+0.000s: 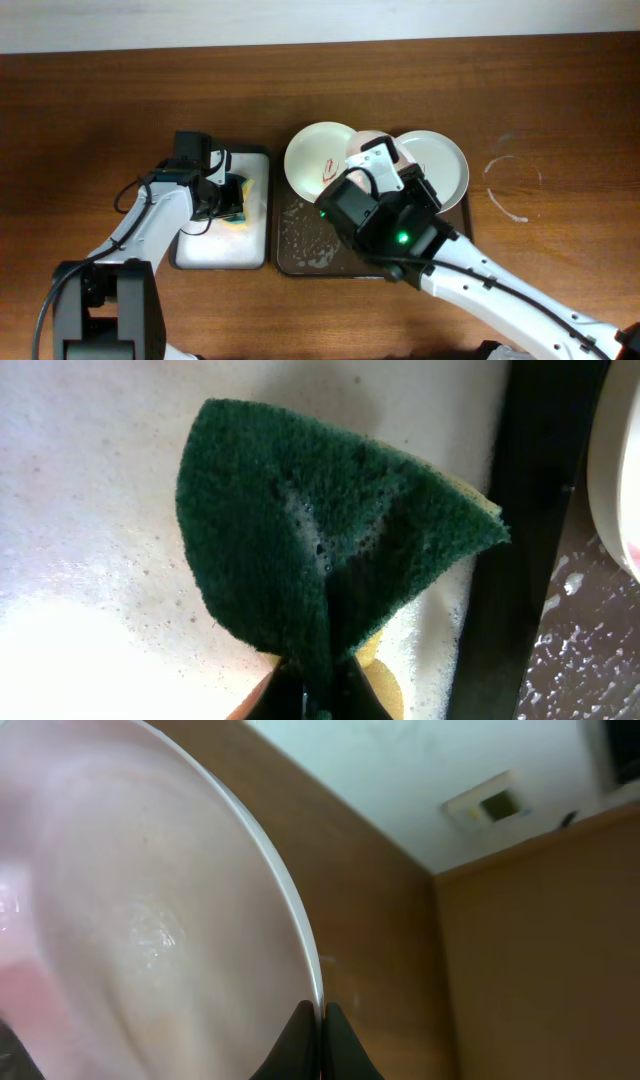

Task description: Clean dirty plates on tray and stack at the side

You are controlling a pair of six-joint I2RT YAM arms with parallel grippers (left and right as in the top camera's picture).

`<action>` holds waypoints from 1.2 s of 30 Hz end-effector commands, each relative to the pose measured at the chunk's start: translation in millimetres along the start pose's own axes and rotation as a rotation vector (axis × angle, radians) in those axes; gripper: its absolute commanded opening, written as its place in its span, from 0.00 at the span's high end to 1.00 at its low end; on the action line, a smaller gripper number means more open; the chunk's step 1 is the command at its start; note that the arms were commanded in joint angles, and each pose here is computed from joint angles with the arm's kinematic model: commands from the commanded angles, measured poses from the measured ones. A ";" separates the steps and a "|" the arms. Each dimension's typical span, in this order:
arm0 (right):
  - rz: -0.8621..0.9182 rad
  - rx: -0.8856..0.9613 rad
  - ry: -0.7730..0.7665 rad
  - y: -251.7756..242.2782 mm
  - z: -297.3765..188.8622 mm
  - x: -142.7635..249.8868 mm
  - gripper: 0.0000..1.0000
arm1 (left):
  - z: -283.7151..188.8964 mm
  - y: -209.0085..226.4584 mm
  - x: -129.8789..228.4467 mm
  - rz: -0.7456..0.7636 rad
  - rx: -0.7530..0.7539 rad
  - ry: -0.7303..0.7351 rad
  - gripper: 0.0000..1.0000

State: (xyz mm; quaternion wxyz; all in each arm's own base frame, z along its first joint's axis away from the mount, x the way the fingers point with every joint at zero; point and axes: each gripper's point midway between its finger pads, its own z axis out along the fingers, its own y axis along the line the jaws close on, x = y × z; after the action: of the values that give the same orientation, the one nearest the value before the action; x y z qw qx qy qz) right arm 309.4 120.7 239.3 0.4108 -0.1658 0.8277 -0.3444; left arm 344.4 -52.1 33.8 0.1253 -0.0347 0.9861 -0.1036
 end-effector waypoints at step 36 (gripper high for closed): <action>1.195 -0.314 0.740 -115.8 209.1 235.7 0.91 | 3.2 -0.3 2.6 0.011 0.012 0.011 1.00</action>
State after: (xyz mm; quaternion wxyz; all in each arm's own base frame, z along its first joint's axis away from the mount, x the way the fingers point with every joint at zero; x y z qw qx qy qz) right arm 316.2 -184.5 87.2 0.1629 0.3974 0.9030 0.0072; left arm 344.3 -52.6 33.8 0.1251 -0.0345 0.9859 -0.1053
